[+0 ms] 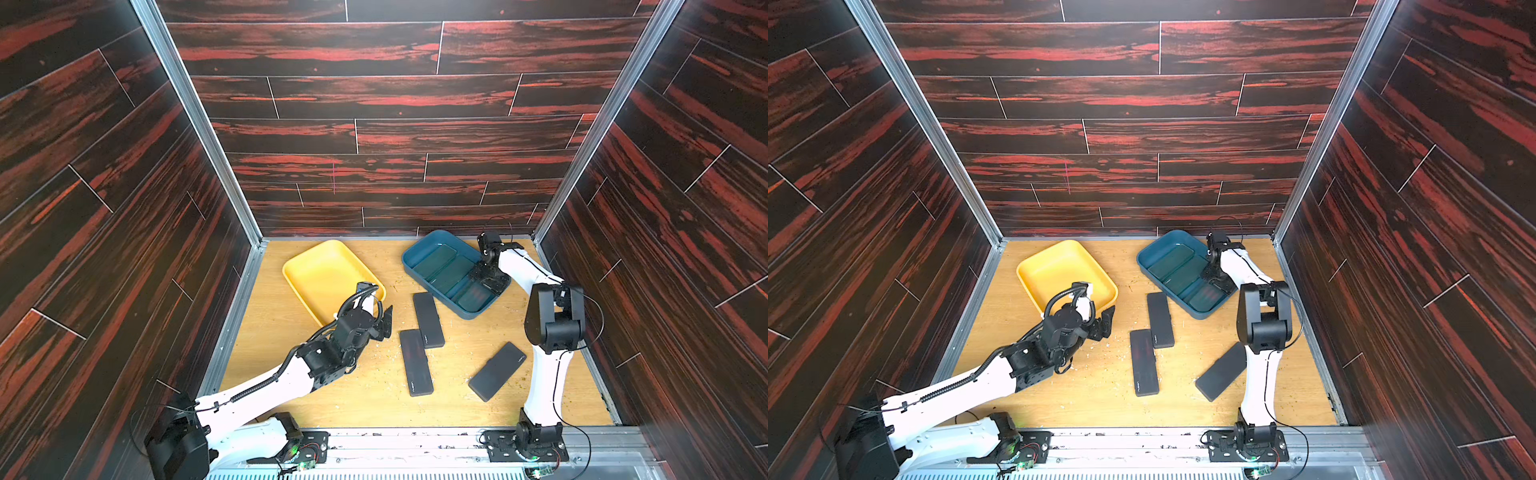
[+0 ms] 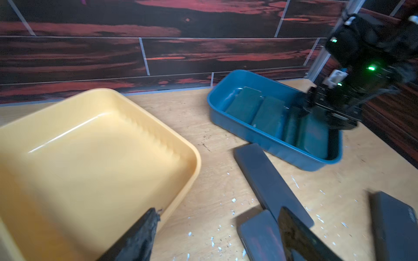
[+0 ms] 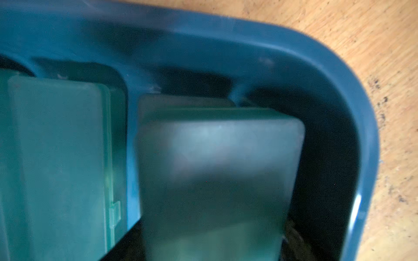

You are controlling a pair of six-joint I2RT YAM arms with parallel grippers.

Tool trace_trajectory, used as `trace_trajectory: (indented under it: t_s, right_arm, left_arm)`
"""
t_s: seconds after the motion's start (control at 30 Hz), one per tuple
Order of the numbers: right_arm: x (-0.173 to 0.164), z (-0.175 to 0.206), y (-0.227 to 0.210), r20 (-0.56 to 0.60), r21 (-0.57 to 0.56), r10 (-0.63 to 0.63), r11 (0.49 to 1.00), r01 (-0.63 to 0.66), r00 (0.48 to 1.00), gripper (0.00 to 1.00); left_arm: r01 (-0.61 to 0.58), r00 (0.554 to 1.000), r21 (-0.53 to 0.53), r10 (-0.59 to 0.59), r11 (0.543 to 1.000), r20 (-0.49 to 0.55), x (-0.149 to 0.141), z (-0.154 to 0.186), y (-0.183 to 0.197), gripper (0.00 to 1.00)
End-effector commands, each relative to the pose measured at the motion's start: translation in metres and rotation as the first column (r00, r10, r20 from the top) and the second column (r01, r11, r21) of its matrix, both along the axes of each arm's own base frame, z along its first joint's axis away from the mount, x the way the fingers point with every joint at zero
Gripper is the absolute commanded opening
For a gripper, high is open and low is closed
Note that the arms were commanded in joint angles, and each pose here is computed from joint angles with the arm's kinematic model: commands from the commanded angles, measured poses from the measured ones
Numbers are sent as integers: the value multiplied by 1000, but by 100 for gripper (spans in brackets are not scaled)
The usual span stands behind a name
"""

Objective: Place the pencil cases by color into the storage box
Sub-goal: Place the pencil case at the storage box.

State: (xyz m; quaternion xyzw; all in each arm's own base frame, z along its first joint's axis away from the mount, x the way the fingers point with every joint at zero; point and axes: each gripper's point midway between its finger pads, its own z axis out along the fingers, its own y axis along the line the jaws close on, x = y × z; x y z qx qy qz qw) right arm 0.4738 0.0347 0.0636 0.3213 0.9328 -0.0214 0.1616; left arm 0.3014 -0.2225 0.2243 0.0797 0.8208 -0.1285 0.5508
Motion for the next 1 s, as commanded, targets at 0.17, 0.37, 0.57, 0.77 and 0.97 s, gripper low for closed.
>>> trace_trajectory:
  t_s: [0.17,0.37,0.57,0.77,0.97]
  right_arm:
    - [-6,-1,-12,-26,-31,35,999,-36,999,90]
    - [1,48,-10,155,-26,88,996,-85,984,91]
    - [-9,90,15,336,1,201,977,-214,920,91]
    - [-29,118,48,428,10,296,943,-332,854,91]
    - [-49,140,85,487,30,359,904,-426,796,91]
  left_arm:
    - [-214,974,42,216,976,-63,29,7,32,85]
    - [-314,937,19,313,949,-156,60,1,59,85]
    - [-363,897,52,364,930,-251,92,-29,77,85]
    - [-363,853,74,364,929,-374,118,-79,78,85]
    - [-315,832,5,279,949,-479,135,-108,49,85]
